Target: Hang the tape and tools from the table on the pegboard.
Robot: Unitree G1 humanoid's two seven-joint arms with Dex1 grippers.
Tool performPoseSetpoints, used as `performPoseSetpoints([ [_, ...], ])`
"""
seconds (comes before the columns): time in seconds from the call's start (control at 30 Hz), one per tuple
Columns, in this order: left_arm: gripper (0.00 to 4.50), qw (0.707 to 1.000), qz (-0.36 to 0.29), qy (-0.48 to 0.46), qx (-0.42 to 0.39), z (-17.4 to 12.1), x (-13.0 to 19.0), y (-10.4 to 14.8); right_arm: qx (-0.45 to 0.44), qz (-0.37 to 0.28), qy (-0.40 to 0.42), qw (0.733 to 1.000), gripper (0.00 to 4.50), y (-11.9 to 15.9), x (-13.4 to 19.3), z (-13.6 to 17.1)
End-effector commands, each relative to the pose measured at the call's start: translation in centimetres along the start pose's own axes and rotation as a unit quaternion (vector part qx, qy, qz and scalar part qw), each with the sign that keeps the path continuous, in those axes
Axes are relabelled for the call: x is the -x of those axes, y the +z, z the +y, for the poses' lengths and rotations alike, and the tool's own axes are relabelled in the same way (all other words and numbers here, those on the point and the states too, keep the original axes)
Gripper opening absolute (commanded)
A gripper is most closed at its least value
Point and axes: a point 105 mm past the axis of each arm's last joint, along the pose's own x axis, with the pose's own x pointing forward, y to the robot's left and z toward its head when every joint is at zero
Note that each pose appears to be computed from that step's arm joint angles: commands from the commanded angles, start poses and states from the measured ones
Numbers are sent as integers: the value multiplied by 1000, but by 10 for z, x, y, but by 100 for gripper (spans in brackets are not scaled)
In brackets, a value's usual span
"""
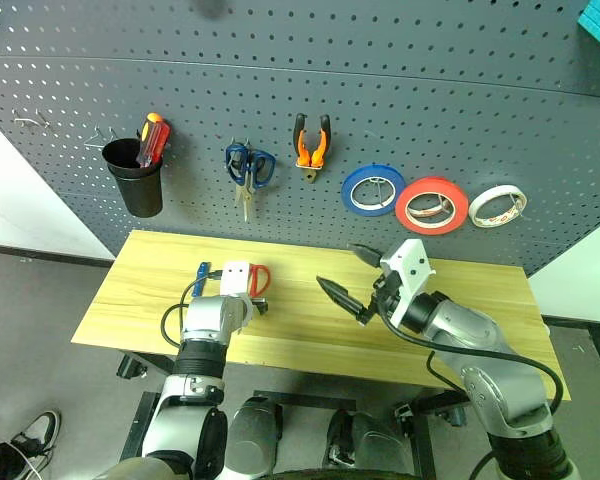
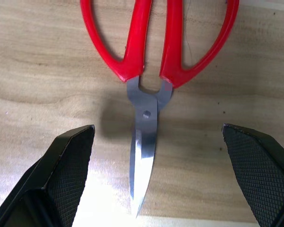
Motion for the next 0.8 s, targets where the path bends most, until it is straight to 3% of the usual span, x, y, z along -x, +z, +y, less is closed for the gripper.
performPoseSetpoints([
  [0.03, 450, 1000, -16, -6, -2, 0, 1, 13, 19, -6, 28, 999, 447, 9, 4, 11],
  [0.8, 450, 1000, -3, -10, -18, 6, -12, 26, 30, -15, 12, 999, 447, 14, 4, 7],
])
